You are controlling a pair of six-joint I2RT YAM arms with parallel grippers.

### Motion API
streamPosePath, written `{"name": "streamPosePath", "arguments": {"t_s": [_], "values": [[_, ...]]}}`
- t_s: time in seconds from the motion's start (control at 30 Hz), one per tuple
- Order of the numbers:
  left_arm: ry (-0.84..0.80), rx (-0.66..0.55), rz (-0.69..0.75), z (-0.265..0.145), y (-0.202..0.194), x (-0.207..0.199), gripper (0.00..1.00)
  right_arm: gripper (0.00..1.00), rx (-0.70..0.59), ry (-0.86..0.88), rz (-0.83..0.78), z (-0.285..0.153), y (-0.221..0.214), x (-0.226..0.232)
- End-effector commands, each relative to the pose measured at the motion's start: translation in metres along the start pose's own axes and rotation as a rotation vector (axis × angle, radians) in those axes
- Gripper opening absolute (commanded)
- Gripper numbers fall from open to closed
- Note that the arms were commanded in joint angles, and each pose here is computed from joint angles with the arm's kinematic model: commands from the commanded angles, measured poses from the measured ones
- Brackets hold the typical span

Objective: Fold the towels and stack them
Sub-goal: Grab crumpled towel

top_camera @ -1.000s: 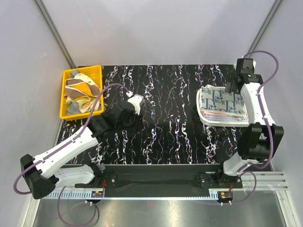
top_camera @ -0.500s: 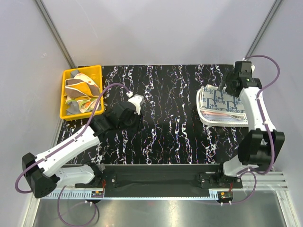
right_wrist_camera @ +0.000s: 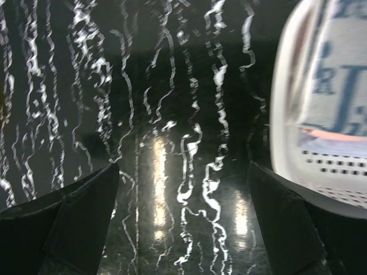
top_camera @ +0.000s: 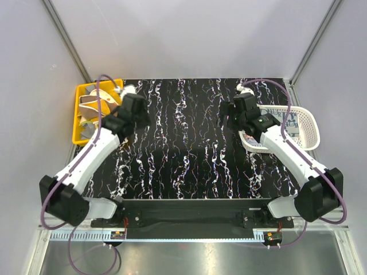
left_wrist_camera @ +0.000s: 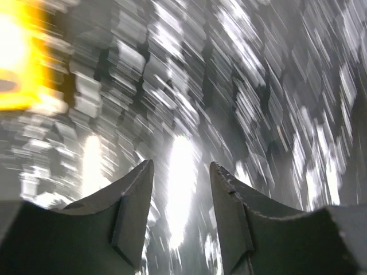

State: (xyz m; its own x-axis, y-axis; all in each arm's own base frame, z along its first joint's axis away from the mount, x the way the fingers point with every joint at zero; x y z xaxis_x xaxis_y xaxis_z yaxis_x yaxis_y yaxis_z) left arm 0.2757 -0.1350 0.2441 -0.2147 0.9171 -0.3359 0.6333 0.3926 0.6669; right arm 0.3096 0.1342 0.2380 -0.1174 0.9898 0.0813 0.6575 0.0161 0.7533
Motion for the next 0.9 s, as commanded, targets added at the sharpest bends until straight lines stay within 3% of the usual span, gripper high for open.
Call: {"name": "streamPosePath", "arguments": {"t_s": [0.0,0.2,0.43,0.63,0.87], "values": [[0.226,-0.264,-0.213,0.025,0.075,0.042,0.53,1.00,-0.069,0.098,0.032,0.002,0.007,0.020],[0.466,-0.230,-0.364,0.103,0.113,0.114,0.53,0.99,-0.023,0.190,-0.010,0.012,-0.008,0.033],[0.589,-0.178,-0.372,0.168,0.122,0.138,0.52,1.00,-0.005,0.266,-0.015,0.015,-0.017,0.042],[0.642,-0.172,-0.383,0.186,0.125,0.148,0.44,1.00,0.000,0.294,-0.014,0.015,-0.023,0.044],[0.648,-0.192,-0.408,0.176,0.122,0.150,0.48,1.00,-0.006,0.317,-0.010,0.014,-0.024,0.047]]}}
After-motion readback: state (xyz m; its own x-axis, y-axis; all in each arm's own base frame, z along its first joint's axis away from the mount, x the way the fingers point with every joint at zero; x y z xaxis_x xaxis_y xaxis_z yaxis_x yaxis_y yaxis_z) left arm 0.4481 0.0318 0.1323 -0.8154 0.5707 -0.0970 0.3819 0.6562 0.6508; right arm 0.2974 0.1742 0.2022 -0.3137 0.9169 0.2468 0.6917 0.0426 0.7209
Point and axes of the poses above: each gripper's point midway between its finger pads, its own z axis out along the fingers, its own x axis along the line the jaws close on, y = z × x, the point moved 6 cm from there along -z, back along the fingers, and after that the axes turned 11 degrees about -z, right-handed, at the moved point
